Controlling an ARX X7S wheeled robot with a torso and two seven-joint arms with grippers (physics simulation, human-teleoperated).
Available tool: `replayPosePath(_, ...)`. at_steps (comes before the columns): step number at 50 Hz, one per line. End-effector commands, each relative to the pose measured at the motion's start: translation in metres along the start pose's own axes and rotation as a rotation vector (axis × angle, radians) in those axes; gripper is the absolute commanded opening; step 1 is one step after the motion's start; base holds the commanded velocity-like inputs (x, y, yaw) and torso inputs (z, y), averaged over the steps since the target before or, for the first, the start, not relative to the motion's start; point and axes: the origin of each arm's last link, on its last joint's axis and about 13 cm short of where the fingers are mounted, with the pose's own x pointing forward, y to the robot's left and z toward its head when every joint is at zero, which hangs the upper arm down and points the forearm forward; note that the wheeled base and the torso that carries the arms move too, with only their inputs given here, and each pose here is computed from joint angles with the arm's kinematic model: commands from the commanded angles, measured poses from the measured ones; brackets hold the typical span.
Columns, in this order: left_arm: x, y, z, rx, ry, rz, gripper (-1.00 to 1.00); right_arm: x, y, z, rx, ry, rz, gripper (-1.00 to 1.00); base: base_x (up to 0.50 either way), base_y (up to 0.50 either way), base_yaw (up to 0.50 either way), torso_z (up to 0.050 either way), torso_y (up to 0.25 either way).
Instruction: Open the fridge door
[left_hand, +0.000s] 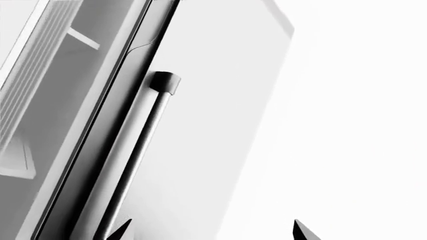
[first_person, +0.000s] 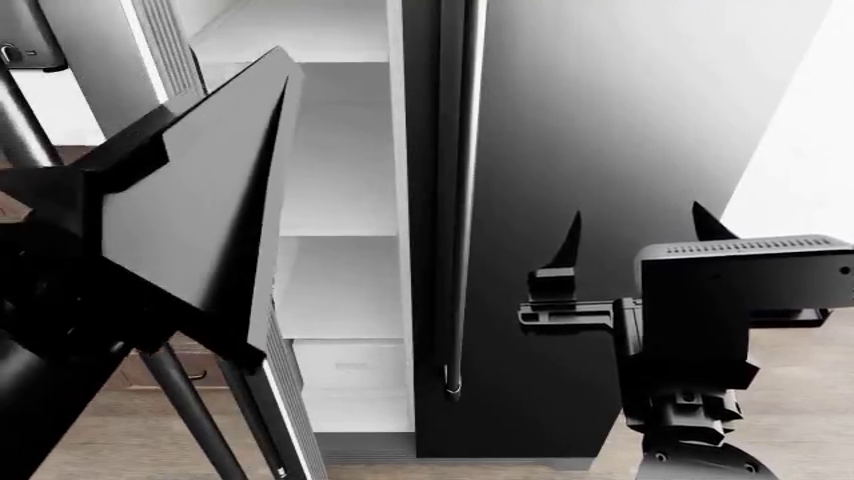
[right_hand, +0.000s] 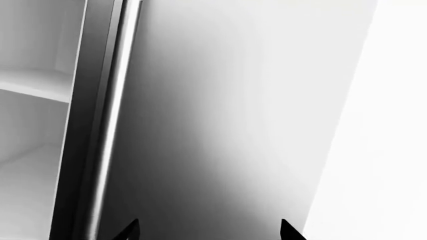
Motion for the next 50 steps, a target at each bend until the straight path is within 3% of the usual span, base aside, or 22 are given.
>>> replayPosePath(1, 0.014, -0.010, -0.009, -0.052, -0.022, -0.004, 1.00, 0.003, -0.001, -0.004, 0.021, 0.048, -0.018, 1.00, 0.00, 0.00, 0.00, 0.000, 0.000)
replayPosePath(9, 0.022, -0.019, -0.024, -0.035, 0.013, 0.001, 1.00, 0.006, -0.002, -0.004, 0.038, 0.090, -0.055, 1.00, 0.00, 0.00, 0.00, 0.000, 0.000)
replayPosePath(23, 0.022, -0.020, -0.025, -0.035, 0.012, 0.000, 1.00, 0.006, -0.001, -0.003, 0.037, 0.084, -0.048, 1.00, 0.00, 0.00, 0.00, 0.000, 0.000)
replayPosePath(35, 0.046, -0.053, -0.039, -0.057, 0.048, -0.042, 1.00, 0.006, -0.002, -0.004, 0.033, 0.083, -0.045, 1.00, 0.00, 0.00, 0.00, 0.000, 0.000)
replayPosePath(50, 0.070, -0.051, -0.067, -0.032, 0.023, 0.069, 1.00, 0.003, -0.003, -0.006, 0.036, 0.078, -0.036, 1.00, 0.00, 0.00, 0.00, 0.000, 0.000)
